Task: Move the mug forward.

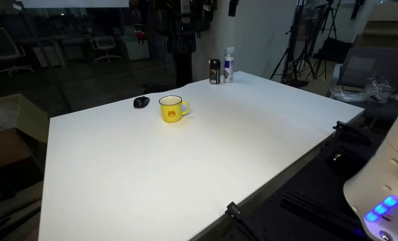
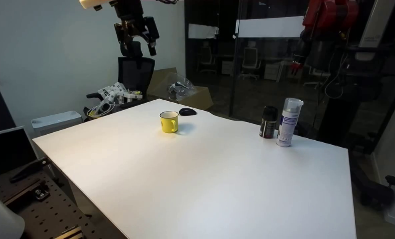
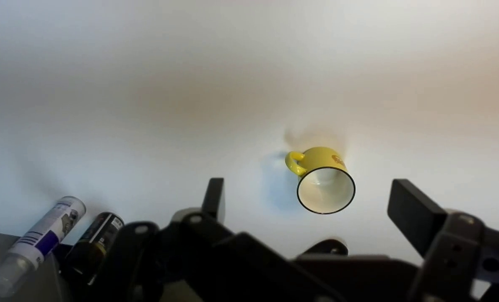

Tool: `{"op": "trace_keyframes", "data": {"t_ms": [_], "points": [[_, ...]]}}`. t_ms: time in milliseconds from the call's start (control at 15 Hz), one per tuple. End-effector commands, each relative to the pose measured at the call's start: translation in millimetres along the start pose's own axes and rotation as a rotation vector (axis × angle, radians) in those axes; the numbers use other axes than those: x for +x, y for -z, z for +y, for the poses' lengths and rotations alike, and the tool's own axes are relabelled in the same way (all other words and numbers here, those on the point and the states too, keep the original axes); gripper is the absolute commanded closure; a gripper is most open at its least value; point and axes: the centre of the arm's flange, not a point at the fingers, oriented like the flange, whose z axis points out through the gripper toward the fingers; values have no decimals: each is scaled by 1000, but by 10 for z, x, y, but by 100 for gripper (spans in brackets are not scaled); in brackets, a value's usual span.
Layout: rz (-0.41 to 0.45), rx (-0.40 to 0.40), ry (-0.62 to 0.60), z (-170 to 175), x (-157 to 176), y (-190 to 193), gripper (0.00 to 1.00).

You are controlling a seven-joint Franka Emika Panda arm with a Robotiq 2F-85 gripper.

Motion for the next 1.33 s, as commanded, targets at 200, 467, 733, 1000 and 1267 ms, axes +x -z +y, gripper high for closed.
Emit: {"op": "trace_keyframes", "data": {"t_ms": [200,467,733,1000,1267], "points": [[-18,-9,-41,-12,141,-87,0],[-70,-44,-111,3,556,-436,0],[-104,-139,-120,-114,1143,-994,0],[-116,-130,-98,-122,964,-1185,0],[-124,-44,-120,-164,1134,-1335,0]]}}
